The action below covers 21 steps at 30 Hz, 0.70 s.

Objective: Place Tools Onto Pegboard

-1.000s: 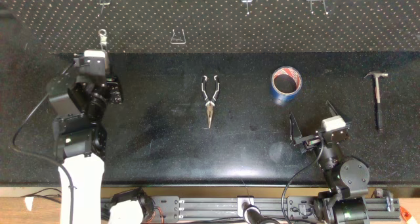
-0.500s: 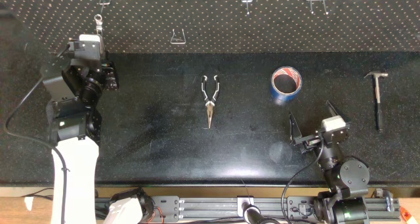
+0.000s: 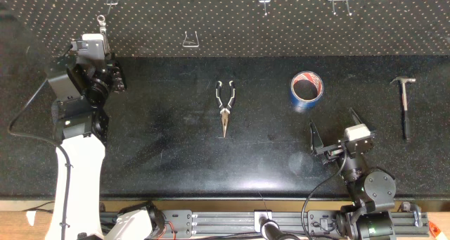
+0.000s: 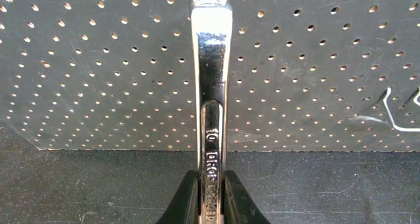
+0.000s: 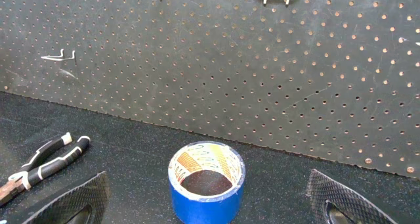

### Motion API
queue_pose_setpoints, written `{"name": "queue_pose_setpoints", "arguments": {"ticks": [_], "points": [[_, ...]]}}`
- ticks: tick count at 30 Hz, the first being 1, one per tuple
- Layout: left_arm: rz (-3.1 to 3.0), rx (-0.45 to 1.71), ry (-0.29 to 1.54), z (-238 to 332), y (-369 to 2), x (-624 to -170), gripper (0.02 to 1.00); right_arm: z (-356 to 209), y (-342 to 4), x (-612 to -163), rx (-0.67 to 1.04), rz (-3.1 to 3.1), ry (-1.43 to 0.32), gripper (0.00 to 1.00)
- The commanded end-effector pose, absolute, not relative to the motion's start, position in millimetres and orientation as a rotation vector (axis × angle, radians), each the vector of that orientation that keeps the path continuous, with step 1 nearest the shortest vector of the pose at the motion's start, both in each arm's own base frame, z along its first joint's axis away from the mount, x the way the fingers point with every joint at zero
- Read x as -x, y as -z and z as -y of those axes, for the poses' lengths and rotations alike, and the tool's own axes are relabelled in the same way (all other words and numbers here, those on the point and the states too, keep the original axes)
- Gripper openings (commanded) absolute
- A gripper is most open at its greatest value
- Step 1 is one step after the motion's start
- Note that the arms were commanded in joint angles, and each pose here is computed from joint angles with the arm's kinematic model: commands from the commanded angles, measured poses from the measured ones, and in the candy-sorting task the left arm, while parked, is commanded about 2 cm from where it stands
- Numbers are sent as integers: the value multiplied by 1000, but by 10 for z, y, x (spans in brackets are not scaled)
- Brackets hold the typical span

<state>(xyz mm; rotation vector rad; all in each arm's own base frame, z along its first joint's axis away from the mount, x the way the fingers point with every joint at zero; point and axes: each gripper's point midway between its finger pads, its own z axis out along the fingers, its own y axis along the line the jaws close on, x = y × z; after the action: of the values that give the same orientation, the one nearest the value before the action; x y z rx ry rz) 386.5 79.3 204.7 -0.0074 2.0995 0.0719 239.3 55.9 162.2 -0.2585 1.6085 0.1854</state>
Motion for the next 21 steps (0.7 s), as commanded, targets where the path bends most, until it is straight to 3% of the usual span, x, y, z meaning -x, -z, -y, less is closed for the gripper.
{"name": "queue_pose_setpoints", "arguments": {"ticks": [1,5,13,21], "points": [[-2084,17,-67,-819,-2121,-3955,27,-571,-1605,-2389,271,-1608,-181,978],[-2107,20,-59,-811,-2066,-3931,29,-571,-1605,-2389,271,-1608,-181,978],[-2032,10,-82,-749,-2450,-3709,29,-571,-1605,-2389,271,-1608,-181,978],[-2040,11,-79,-793,-2372,-3861,29,-571,-1605,-2389,271,-1608,-181,978]]}}
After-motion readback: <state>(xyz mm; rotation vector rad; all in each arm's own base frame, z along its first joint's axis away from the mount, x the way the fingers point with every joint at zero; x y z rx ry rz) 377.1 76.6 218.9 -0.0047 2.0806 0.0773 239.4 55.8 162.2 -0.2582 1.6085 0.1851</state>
